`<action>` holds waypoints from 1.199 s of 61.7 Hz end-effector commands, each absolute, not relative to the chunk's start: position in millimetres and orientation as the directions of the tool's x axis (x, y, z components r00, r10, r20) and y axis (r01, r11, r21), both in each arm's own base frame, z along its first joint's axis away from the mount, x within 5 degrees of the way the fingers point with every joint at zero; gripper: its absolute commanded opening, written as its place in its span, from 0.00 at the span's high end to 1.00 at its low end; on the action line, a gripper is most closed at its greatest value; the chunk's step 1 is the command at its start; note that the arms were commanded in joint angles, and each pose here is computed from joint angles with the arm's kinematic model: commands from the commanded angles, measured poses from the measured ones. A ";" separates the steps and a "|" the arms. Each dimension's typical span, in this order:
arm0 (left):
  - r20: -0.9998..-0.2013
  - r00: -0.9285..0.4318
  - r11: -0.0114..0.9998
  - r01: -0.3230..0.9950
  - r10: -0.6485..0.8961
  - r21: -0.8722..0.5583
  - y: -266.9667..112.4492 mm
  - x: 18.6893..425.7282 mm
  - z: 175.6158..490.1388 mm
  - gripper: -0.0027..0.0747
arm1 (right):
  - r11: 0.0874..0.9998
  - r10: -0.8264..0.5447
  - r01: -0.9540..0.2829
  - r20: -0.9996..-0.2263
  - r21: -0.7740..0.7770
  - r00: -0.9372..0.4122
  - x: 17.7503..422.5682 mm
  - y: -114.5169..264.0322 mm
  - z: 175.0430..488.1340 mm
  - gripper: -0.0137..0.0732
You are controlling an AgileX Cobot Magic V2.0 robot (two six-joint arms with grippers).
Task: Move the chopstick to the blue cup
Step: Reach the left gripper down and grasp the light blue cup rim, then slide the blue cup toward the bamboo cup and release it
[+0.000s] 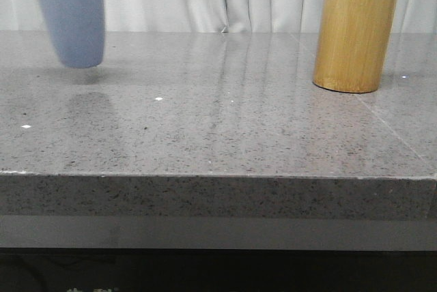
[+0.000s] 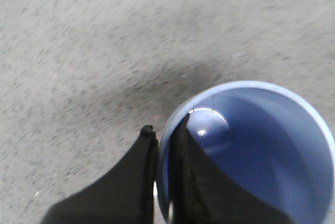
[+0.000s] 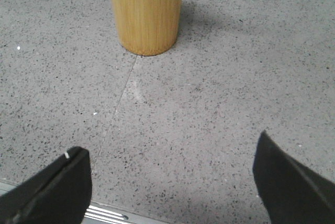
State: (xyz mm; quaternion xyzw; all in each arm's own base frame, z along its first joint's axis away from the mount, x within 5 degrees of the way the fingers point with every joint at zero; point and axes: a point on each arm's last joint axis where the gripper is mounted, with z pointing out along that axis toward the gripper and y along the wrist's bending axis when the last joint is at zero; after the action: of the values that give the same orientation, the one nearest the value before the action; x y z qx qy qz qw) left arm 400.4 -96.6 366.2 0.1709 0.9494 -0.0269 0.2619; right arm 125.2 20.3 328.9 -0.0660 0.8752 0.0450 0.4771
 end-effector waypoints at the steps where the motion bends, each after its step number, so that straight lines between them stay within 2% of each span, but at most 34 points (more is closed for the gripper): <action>1: -0.631 -0.710 0.924 0.381 0.314 0.032 -116.5 383.8 408.0 0.99 | 0.987 -0.066 -0.163 -0.886 0.010 -0.458 128.4 20.9 343.7 0.11; 14: -0.677 -0.629 0.872 0.487 0.381 0.038 -161.8 366.4 423.8 0.99 | 0.987 -0.066 -0.163 -0.886 0.010 -0.458 128.4 20.9 343.7 0.11; 31: -0.687 -0.583 0.823 0.567 0.434 0.039 -199.5 355.6 419.2 0.99 | 0.987 -0.066 -0.163 -0.886 0.010 -0.458 128.4 20.9 343.7 0.11; 55: -0.636 -0.614 0.812 0.583 0.467 0.032 -217.9 373.4 387.2 0.99 | 0.987 -0.067 -0.163 -0.883 0.011 -0.464 128.1 20.9 343.2 0.11; 74: -0.626 -0.628 0.808 0.589 0.462 0.005 -221.3 375.0 381.5 0.97 | 0.987 -0.067 -0.163 -0.883 0.011 -0.465 128.1 20.9 343.1 0.11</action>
State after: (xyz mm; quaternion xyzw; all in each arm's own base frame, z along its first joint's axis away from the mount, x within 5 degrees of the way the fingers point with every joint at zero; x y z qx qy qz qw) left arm 387.9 -220.1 340.9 0.2992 0.9180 -0.0707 0.2507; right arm 124.9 20.3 328.4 -0.0662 0.8766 0.0449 0.4745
